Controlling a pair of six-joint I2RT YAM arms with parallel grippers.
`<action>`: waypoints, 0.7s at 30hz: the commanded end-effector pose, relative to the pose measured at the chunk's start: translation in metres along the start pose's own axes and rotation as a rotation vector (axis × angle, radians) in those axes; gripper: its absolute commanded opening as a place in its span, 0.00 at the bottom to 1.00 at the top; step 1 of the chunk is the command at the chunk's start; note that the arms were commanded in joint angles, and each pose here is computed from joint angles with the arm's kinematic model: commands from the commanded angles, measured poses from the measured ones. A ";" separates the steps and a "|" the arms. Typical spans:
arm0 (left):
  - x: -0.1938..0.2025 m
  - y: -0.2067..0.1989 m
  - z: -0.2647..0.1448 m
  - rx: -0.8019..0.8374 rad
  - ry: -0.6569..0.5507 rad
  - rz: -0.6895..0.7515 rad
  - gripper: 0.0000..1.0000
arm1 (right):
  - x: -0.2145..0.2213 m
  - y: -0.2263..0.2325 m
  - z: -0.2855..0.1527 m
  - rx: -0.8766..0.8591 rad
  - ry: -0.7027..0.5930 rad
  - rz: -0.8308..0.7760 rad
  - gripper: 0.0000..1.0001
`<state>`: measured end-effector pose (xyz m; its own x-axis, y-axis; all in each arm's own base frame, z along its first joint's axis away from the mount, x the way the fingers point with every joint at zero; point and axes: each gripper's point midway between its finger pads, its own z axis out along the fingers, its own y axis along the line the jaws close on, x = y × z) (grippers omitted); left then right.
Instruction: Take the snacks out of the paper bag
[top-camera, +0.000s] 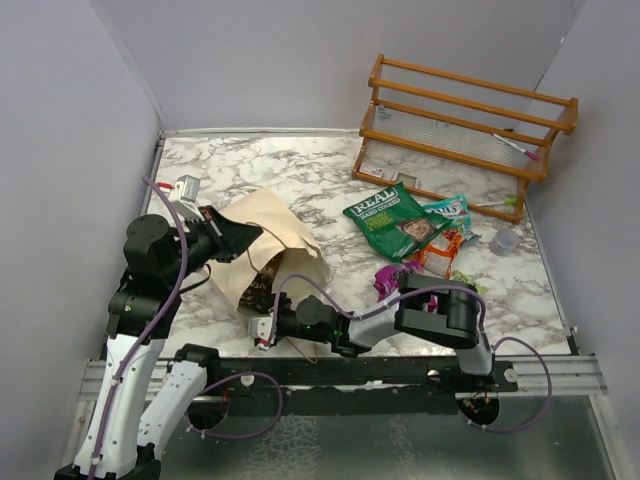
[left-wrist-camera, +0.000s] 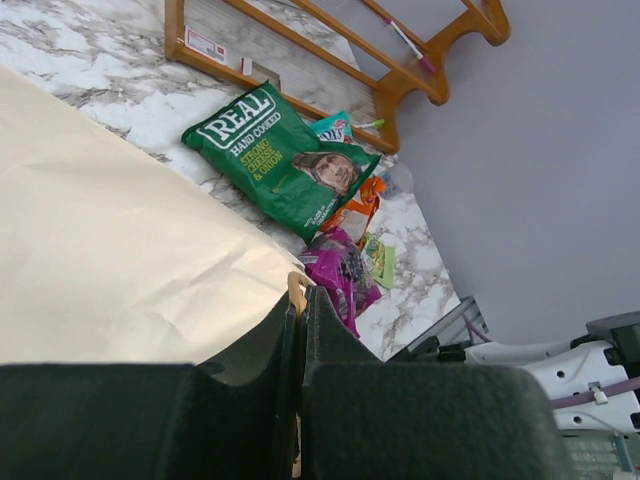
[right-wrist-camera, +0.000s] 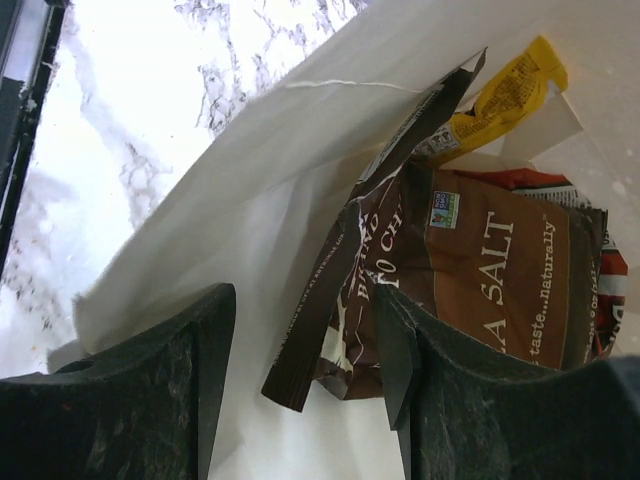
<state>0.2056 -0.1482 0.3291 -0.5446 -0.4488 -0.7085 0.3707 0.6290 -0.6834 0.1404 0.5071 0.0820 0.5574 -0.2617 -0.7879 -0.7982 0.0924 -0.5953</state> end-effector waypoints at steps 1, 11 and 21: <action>-0.008 -0.016 -0.005 0.050 -0.021 0.016 0.00 | -0.006 -0.012 0.018 0.055 -0.044 -0.004 0.57; -0.006 -0.016 -0.009 0.047 -0.021 0.019 0.00 | 0.023 -0.032 0.039 0.115 0.014 0.017 0.44; -0.005 -0.012 -0.009 0.026 -0.017 0.021 0.00 | 0.018 -0.042 0.034 0.082 0.030 0.100 0.09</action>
<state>0.2021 -0.1483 0.3291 -0.5492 -0.4483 -0.7053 0.3708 0.6255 -0.6864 0.1929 0.5298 0.0662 0.5072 -0.3019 -0.8072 -0.8001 0.1832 -0.5712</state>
